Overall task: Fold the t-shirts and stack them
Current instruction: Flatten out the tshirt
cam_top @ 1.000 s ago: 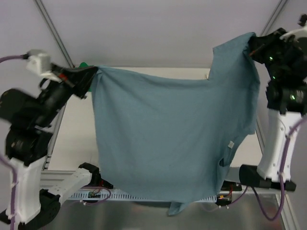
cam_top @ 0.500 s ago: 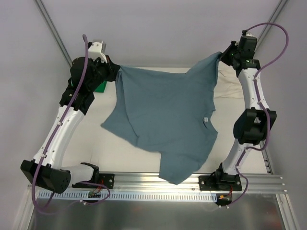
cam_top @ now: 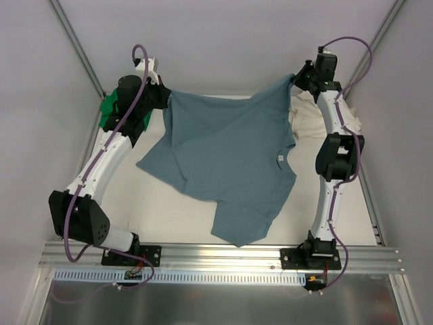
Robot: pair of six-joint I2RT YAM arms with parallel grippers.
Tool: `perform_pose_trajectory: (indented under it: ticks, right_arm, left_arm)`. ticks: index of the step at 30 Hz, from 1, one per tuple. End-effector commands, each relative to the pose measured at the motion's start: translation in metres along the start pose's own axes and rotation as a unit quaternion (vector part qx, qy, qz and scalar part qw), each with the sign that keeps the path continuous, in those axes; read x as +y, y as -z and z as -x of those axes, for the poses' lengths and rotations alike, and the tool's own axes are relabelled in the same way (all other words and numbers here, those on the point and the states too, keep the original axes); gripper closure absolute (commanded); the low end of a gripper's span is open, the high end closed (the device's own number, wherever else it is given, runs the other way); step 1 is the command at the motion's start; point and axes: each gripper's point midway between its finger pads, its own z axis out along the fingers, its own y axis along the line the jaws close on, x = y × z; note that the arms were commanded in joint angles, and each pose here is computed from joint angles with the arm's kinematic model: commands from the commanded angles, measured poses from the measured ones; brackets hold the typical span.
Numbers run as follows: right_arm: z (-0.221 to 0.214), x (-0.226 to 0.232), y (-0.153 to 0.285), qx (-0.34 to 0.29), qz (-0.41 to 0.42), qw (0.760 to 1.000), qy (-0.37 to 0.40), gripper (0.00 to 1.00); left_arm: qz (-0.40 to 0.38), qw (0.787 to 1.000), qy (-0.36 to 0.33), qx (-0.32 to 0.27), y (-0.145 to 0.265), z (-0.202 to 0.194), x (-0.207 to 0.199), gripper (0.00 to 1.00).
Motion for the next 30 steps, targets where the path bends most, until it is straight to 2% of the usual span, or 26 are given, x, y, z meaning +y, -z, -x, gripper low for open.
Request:
perform_pose_trajectory:
  ticks: [1,5,8,12,13,15,16,18,19,20,22,23,24,26,27,29,30]
  right_arm:
    - [0.028,0.013,-0.011,-0.043,0.026,0.999,0.015,1.00]
    - [0.025,0.008,-0.018,-0.044,0.023,0.999,0.018,1.00]
    - [0.026,0.012,-0.006,-0.046,0.027,0.998,0.020,1.00]
    - [0.044,0.038,0.041,-0.069,0.048,0.996,0.027,1.00]
    - [0.064,0.060,0.074,-0.094,0.064,0.993,0.038,1.00]
    - [0.071,0.080,0.107,-0.105,0.072,0.990,0.062,1.00]
    - [0.092,0.108,0.147,-0.137,0.088,0.984,0.077,1.00]
    - [0.105,0.129,0.188,-0.150,0.090,0.980,0.097,1.00]
    - [0.111,0.145,0.210,-0.160,0.098,0.976,0.110,1.00]
    - [0.130,0.165,0.256,-0.183,0.113,0.970,0.115,1.00]
    - [0.140,0.187,0.303,-0.205,0.129,0.963,0.122,1.00]
    - [0.139,0.191,0.324,-0.204,0.131,0.962,0.123,1.00]
    - [0.148,0.202,0.372,-0.237,0.149,0.952,0.125,0.99]
    - [0.142,0.208,0.417,-0.247,0.161,0.948,0.121,1.00]
    - [0.139,0.209,0.461,-0.268,0.176,0.940,0.118,0.99]
    - [0.128,0.204,0.497,-0.273,0.185,0.938,0.109,1.00]
    - [0.122,0.198,0.533,-0.293,0.189,0.931,0.105,0.99]
  left_arm:
    - [0.016,0.999,-0.017,-0.036,-0.017,0.011,0.013,1.00]
    - [0.015,0.999,-0.020,-0.033,-0.031,0.010,0.014,1.00]
    - [0.001,0.999,-0.017,-0.032,-0.030,0.012,0.009,1.00]
    - [-0.019,0.999,-0.014,-0.048,-0.005,0.032,-0.004,1.00]
    - [-0.027,0.997,-0.017,-0.064,0.011,0.048,-0.010,1.00]
    - [-0.044,0.995,-0.022,-0.082,0.033,0.069,-0.020,1.00]
    - [-0.052,0.992,-0.026,-0.109,0.059,0.093,-0.028,1.00]
    - [-0.068,0.989,-0.030,-0.124,0.087,0.116,-0.039,1.00]
    - [-0.069,0.991,-0.030,-0.106,0.102,0.116,-0.042,1.00]
    - [-0.081,0.988,-0.034,-0.129,0.125,0.143,-0.052,1.00]
    - [-0.105,0.986,-0.030,-0.125,0.159,0.153,-0.065,1.00]
    - [-0.115,0.983,-0.029,-0.143,0.179,0.166,-0.072,1.00]
    - [-0.131,0.977,-0.031,-0.168,0.212,0.177,-0.082,1.00]
    - [-0.148,0.972,-0.018,-0.179,0.248,0.182,-0.092,1.00]
    - [-0.158,0.968,-0.012,-0.196,0.276,0.187,-0.098,1.00]
    - [-0.170,0.965,-0.008,-0.201,0.309,0.188,-0.105,1.00]
    - [-0.176,0.961,-0.004,-0.215,0.332,0.189,-0.109,1.00]
